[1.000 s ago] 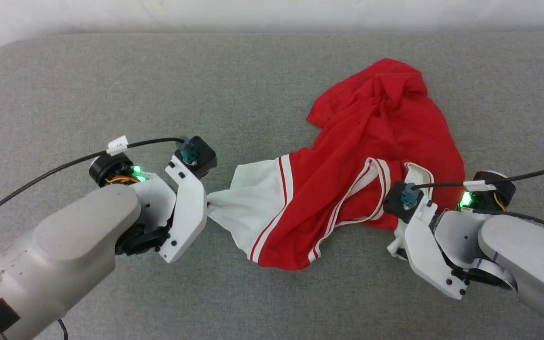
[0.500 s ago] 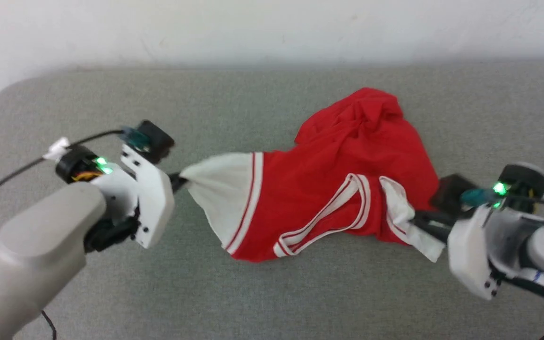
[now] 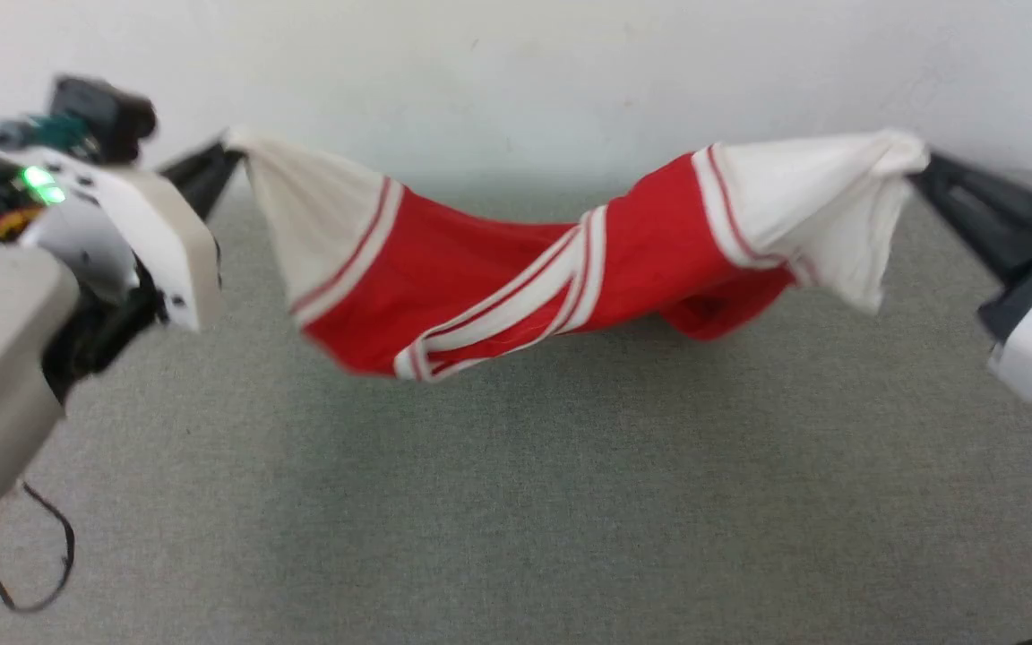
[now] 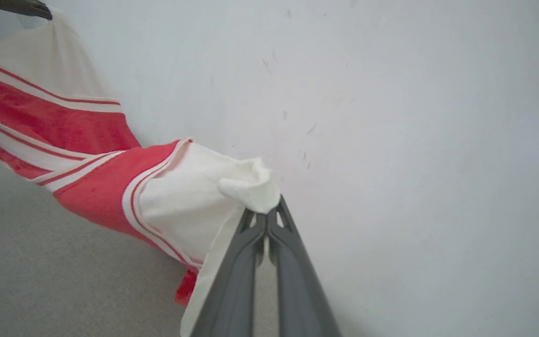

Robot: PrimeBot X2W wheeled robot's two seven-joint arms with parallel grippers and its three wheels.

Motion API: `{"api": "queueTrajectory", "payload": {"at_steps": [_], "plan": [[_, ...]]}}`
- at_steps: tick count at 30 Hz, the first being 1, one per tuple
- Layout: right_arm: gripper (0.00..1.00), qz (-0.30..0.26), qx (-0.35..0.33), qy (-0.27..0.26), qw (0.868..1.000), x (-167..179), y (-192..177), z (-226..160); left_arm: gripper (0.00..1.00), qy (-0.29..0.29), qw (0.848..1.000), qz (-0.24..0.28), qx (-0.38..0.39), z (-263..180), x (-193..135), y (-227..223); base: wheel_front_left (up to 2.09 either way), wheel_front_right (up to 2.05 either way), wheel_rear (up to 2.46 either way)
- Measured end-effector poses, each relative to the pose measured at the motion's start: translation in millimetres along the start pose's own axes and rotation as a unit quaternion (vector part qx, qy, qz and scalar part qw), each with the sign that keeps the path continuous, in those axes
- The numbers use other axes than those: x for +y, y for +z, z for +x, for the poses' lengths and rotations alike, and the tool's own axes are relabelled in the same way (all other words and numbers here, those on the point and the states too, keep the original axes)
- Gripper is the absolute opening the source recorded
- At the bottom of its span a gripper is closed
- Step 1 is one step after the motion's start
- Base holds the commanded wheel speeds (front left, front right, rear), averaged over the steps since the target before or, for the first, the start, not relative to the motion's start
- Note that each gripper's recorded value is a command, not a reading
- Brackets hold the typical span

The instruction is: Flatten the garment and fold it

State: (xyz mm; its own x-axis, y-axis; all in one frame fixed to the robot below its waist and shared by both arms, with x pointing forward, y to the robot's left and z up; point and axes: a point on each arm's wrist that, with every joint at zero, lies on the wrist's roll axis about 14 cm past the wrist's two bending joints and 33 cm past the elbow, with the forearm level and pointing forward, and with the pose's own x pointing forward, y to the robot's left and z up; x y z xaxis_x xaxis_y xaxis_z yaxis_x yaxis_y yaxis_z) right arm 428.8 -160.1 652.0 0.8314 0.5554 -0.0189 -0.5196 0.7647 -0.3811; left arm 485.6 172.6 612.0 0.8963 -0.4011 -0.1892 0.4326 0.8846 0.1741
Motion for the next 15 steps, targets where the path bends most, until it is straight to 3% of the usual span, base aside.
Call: {"api": "queueTrajectory", "payload": {"at_steps": [9, 15], "plan": [[0.00, -0.051, -0.120, -0.088, 0.988, -52.1, 79.2, 1.3, 0.00, 0.056, 0.991, 0.005, -0.126, 0.3, 30.3, 100.8, 0.00, 0.00, 0.00], [0.00, -0.089, -0.153, -0.128, 0.976, -86.6, 115.0, 20.5, 0.00, 0.074, 0.979, 0.014, -0.188, 12.0, 45.7, 157.0, 0.00, 0.00, 0.00]]}}
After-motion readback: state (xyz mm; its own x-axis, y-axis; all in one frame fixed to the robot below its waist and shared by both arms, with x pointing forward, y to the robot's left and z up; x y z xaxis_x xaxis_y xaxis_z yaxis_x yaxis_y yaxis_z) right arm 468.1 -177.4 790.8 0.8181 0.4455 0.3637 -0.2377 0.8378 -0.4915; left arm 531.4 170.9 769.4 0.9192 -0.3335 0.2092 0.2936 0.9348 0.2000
